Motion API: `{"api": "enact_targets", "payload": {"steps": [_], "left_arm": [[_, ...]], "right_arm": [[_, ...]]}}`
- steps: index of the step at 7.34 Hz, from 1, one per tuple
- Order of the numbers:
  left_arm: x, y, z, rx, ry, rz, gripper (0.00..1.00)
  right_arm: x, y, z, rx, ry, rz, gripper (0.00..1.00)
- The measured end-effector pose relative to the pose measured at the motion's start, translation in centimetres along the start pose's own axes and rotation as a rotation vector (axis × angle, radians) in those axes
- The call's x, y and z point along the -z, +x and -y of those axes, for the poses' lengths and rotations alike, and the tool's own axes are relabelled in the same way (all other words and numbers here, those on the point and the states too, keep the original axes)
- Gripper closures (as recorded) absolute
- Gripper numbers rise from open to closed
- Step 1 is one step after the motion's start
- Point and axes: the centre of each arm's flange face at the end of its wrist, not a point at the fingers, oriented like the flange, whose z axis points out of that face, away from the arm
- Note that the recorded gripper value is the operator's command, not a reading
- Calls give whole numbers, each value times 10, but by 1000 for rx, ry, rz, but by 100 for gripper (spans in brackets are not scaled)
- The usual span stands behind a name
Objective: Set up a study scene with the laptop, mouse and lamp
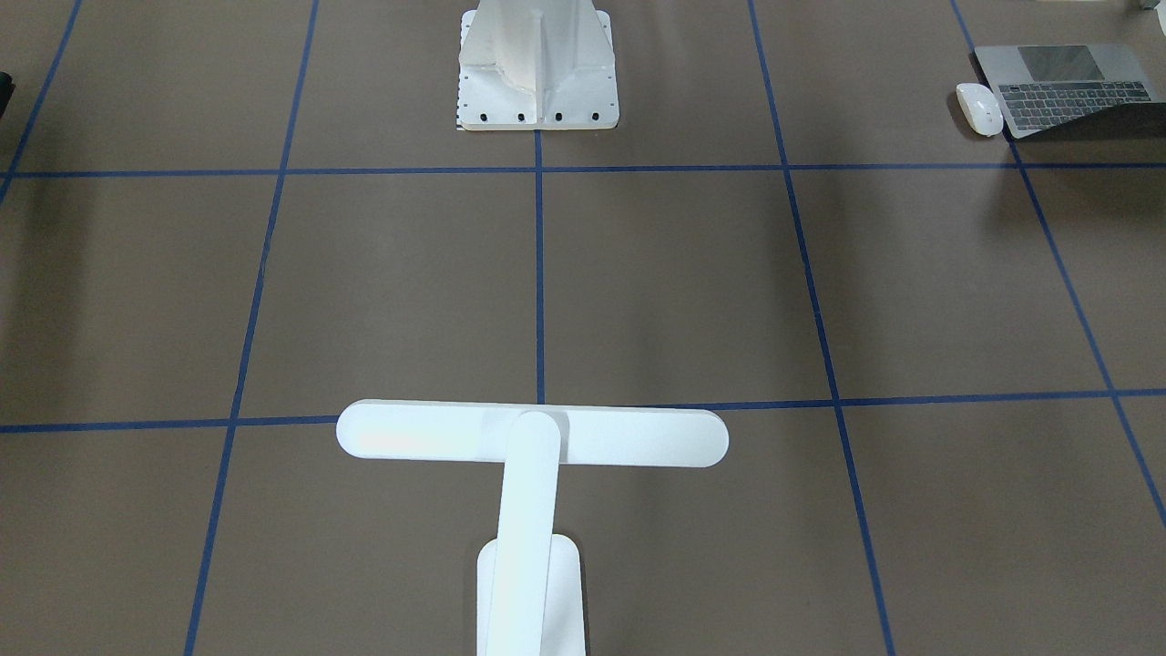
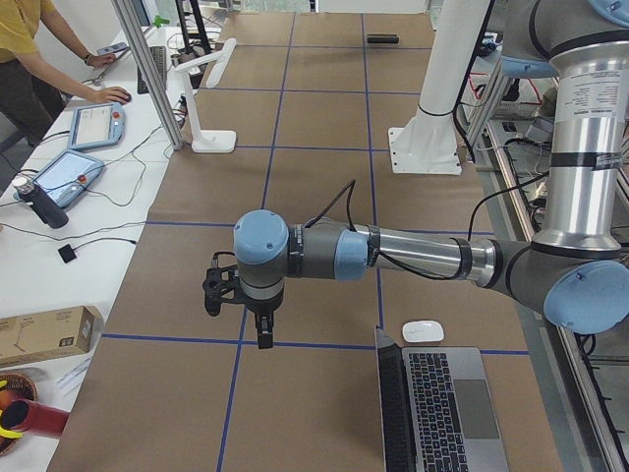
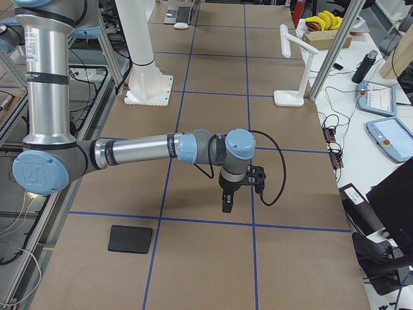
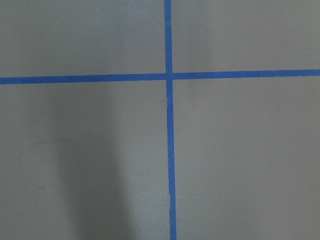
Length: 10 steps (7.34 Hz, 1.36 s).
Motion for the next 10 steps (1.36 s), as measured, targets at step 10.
{"api": "enact_targets", "payload": {"steps": [10], "left_arm": [[-55, -141, -121, 987, -303, 116, 17]], "right_arm": [[-10, 9, 0, -16, -20, -3, 0]]}}
